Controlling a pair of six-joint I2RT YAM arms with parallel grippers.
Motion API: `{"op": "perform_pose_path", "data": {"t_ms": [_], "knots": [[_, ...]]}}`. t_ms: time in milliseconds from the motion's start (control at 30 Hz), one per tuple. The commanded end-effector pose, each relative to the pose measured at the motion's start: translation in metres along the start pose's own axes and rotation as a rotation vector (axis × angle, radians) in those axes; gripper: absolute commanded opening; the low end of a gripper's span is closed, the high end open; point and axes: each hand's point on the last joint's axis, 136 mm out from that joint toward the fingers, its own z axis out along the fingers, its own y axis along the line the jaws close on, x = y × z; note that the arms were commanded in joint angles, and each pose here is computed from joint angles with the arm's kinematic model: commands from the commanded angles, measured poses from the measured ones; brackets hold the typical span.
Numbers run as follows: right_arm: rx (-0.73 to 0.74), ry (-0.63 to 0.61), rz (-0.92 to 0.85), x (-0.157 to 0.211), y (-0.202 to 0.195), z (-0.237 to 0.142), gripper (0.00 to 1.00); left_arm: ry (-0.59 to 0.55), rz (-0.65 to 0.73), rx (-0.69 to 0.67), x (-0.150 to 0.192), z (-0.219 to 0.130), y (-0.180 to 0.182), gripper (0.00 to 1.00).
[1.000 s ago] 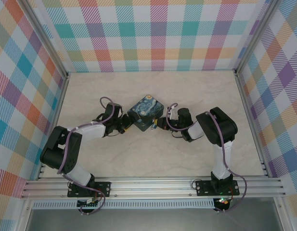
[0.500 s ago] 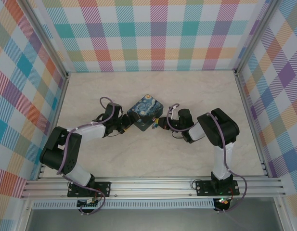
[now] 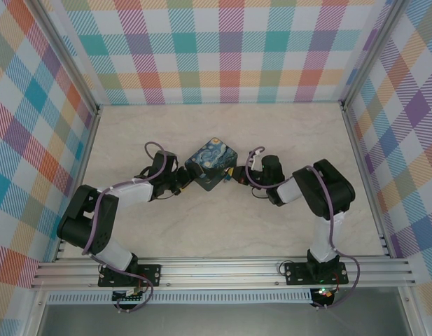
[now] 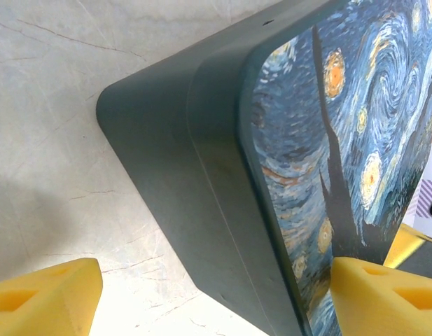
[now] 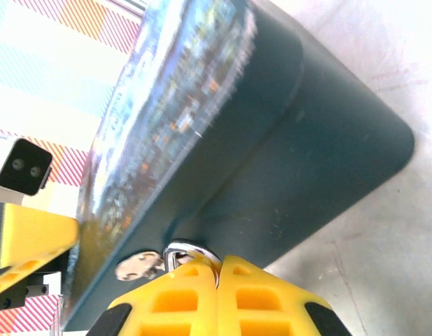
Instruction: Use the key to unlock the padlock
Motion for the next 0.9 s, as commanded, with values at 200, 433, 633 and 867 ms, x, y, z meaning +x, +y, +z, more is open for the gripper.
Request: {"op": "perform_pose_path", "data": {"t_ms": [200, 433, 633, 867], "knots": [[0.072, 0.018, -0.093, 0.000, 0.007, -0.031, 0.04, -0.011, -0.044, -0.158, 0.003, -0.008, 0.044, 0.85], [0.167, 0.169, -0.094, 0.035, 0.011, -0.066, 0.05, -0.038, -0.023, -0.150, -0.015, -0.014, 0.037, 0.87], [0.246, 0.265, -0.077, 0.069, 0.010, -0.094, 0.05, -0.160, 0.047, -0.082, -0.035, -0.043, 0.011, 0.96], [0.374, 0.401, -0.031, 0.105, 0.006, -0.109, 0.05, -0.336, 0.103, -0.037, -0.053, -0.094, -0.008, 1.00]]}}
